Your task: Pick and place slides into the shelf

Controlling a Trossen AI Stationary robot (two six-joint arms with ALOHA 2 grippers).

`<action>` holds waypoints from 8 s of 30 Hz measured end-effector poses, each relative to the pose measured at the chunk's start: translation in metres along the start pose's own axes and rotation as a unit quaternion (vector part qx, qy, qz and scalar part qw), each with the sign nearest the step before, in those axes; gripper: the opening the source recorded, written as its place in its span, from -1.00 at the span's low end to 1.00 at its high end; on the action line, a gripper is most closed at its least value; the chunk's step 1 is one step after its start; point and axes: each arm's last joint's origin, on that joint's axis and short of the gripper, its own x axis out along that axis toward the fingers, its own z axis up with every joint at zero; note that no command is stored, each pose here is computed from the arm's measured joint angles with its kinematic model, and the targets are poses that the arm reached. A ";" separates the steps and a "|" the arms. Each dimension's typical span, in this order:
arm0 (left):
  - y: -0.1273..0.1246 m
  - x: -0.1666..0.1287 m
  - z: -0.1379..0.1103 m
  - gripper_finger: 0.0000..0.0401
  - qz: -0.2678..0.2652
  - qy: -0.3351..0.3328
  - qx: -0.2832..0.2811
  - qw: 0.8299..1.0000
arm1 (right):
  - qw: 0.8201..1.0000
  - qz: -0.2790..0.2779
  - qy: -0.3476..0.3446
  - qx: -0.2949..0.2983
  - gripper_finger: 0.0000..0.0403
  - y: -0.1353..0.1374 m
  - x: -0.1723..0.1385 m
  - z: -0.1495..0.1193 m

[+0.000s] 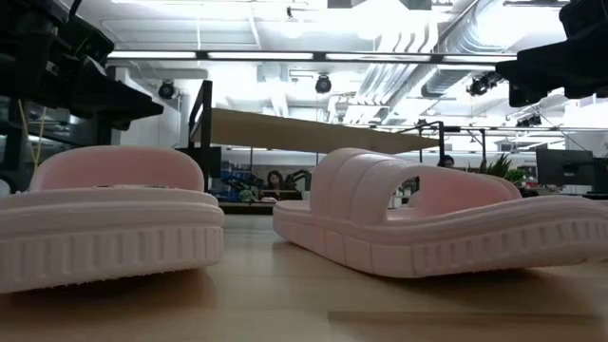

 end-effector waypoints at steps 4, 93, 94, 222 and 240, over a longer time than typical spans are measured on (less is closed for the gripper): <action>0.000 0.000 0.000 -0.17 0.000 0.000 0.000 1.000 | 1.000 0.000 0.000 0.000 -0.33 0.000 0.000 0.000; 0.005 -0.008 0.037 -0.17 0.053 -0.201 -0.133 0.969 | 0.980 -0.100 -0.171 0.019 -0.33 -0.010 -0.009 0.045; 0.005 -0.008 0.037 -0.17 0.053 -0.201 -0.133 0.969 | 0.978 -0.107 -0.180 0.023 -0.33 -0.011 -0.010 0.047; 0.004 -0.011 0.049 -0.17 0.031 -0.220 -0.197 0.955 | 0.740 -0.314 0.558 -0.209 -0.33 0.132 0.166 0.004; 0.004 -0.011 0.049 -0.17 0.031 -0.220 -0.197 0.955 | 0.713 -0.330 0.578 -0.220 -0.33 0.115 0.161 -0.022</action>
